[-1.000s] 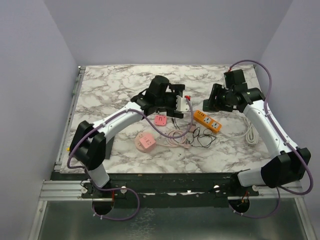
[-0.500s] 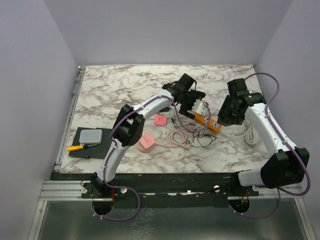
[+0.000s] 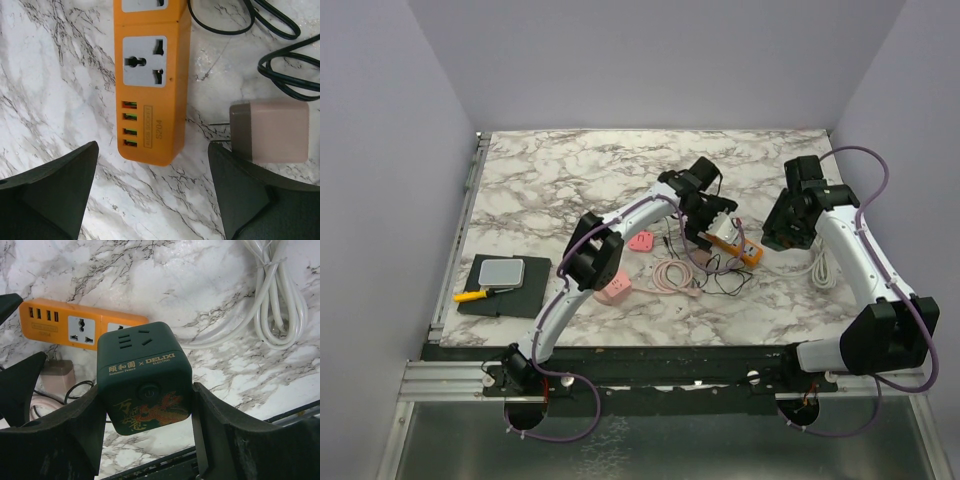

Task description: Insert the plug

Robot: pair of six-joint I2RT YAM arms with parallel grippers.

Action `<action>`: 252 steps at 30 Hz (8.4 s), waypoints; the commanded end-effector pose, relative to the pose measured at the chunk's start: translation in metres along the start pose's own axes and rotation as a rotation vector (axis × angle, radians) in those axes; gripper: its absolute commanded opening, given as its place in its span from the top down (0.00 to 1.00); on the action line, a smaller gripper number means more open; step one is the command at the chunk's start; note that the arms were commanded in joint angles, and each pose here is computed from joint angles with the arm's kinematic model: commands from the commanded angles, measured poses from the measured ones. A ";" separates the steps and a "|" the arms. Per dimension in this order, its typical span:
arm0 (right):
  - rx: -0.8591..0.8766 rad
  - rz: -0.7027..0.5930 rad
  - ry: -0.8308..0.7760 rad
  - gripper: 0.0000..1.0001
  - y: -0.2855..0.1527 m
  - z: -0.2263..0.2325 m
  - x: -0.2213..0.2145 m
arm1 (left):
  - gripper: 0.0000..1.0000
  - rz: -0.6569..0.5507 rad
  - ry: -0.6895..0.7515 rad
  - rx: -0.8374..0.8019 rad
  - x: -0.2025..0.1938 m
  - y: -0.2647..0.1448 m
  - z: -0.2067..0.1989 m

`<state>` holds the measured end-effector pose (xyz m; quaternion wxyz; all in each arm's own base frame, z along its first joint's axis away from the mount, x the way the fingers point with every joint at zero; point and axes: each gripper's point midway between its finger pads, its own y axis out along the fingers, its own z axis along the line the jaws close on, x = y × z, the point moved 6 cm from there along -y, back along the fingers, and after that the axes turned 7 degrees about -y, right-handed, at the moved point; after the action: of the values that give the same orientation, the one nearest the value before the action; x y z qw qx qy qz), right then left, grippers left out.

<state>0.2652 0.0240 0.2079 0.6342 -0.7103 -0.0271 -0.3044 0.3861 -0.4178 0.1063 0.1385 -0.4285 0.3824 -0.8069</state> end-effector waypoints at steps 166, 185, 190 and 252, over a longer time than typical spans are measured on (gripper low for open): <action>-0.179 0.239 -0.485 0.99 0.072 0.038 -0.055 | 0.01 0.257 -1.413 0.735 -0.100 -0.279 -0.059; -0.206 0.283 -0.473 0.75 0.089 0.035 -0.085 | 0.01 0.258 -1.406 0.764 -0.102 -0.288 -0.056; -0.195 0.218 -0.448 0.34 0.078 0.039 -0.070 | 0.01 0.264 -1.405 0.745 -0.101 -0.287 -0.060; 0.083 0.009 -0.480 0.27 0.056 0.118 -0.085 | 0.01 0.414 -1.224 0.422 -0.102 -0.200 -0.076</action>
<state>0.2652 0.1540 0.0986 0.6357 -0.7468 -0.1657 -0.1033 0.3840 -0.1760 0.1781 0.5618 -0.7084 0.1337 -0.4058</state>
